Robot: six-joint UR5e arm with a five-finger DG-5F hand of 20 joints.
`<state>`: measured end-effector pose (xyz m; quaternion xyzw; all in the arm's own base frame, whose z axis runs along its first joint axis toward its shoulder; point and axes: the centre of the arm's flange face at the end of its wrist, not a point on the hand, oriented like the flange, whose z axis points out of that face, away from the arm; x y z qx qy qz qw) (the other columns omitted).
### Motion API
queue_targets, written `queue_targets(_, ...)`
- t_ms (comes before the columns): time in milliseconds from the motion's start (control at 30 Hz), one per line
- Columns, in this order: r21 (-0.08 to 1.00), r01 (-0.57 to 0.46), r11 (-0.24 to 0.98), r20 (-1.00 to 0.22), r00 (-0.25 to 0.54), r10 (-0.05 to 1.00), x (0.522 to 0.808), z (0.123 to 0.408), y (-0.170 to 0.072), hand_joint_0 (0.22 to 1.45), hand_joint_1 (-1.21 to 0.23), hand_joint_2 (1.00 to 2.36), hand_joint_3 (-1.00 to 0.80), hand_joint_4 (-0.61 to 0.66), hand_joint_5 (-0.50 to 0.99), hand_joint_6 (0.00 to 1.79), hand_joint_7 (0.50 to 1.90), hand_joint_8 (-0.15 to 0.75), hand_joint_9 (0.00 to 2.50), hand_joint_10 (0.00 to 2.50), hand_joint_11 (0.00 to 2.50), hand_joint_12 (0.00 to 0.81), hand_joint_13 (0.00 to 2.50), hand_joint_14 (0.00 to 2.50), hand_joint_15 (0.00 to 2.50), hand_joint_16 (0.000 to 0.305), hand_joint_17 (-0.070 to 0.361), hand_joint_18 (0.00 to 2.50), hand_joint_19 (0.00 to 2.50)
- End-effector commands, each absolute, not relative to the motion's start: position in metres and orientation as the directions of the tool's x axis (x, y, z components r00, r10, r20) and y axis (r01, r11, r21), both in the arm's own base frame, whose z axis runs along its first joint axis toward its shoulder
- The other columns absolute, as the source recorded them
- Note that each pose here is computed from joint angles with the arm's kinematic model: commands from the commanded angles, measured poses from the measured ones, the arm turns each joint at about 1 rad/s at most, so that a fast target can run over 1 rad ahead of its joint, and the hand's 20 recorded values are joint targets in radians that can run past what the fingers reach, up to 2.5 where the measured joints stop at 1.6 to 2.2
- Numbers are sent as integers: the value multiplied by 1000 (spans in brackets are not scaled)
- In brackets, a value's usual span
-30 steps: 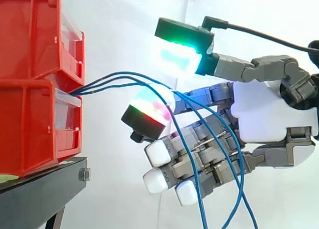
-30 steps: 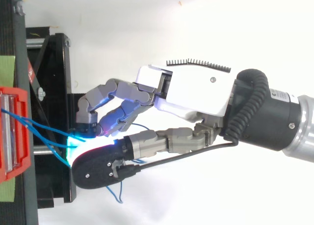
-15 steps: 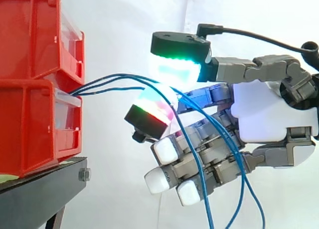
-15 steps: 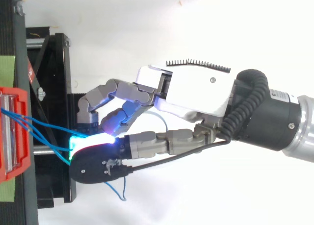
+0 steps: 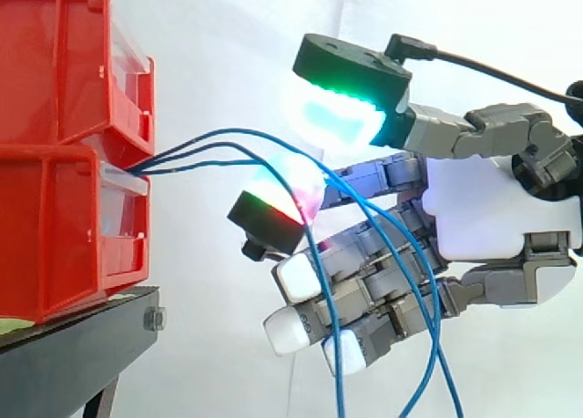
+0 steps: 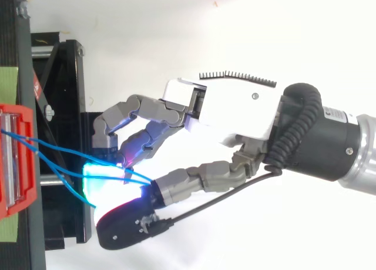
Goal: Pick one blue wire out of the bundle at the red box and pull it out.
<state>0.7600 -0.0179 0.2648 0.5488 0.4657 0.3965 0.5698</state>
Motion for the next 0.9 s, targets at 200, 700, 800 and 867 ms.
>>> queue_targets(200, 995, 59, 84, -96, 252, 963, 760, 265, -18, 551, -530, 1000, -485, 156, -155, 878, 1044, 345, 948, 16, 585, 429, 787, 17, 460, 59, 133, 700, 555)
queue_targets(700, 989, 107, 98, -122, 256, 959, 755, 261, -25, 581, -703, 1010, -359, 167, -166, 889, 1028, 341, 929, 15, 601, 422, 794, 17, 467, 58, 131, 715, 553)
queue_targets(800, 987, 115, 108, -134, 255, 958, 754, 259, -25, 558, -664, 1004, -432, 169, -167, 888, 1012, 343, 929, 17, 595, 427, 796, 17, 463, 59, 133, 719, 551)
queue_targets(867, 985, 122, 120, -148, 256, 955, 754, 260, -27, 556, -635, 1004, -441, 167, -167, 888, 1007, 344, 932, 15, 600, 427, 793, 18, 465, 59, 133, 719, 550)
